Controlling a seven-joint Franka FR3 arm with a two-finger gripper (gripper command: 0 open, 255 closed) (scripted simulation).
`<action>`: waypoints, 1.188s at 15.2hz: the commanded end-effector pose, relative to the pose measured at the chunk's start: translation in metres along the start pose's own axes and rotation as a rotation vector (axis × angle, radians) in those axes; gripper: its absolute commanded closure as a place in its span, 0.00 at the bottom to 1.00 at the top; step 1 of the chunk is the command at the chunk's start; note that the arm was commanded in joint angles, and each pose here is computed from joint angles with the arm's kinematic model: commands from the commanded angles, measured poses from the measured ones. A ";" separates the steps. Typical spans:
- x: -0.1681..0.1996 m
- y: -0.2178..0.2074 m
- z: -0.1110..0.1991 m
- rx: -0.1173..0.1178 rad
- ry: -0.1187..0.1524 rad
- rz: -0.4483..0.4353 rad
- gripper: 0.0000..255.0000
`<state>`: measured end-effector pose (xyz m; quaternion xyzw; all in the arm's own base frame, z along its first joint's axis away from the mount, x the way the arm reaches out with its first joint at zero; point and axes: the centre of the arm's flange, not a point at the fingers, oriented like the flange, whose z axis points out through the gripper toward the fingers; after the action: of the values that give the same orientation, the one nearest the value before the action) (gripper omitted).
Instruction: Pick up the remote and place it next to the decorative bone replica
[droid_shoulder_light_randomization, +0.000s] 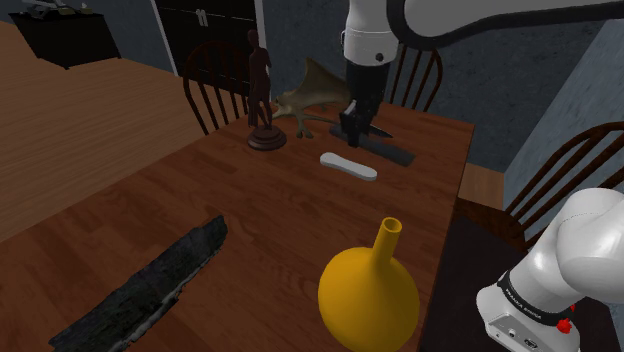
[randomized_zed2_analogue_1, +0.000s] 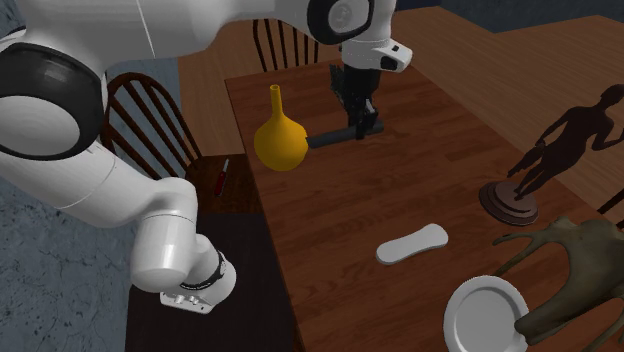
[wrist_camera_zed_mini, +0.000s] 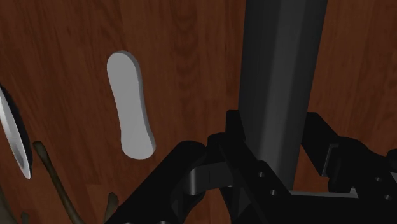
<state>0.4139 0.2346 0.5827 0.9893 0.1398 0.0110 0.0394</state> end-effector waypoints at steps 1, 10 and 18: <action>0.000 0.001 -0.012 0.000 0.000 0.000 1.00; 0.000 0.005 -0.059 0.000 0.000 0.000 1.00; 0.010 0.031 -0.086 0.000 0.000 0.000 1.00</action>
<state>0.4228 0.2210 0.6672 0.9894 0.1395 0.0111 0.0393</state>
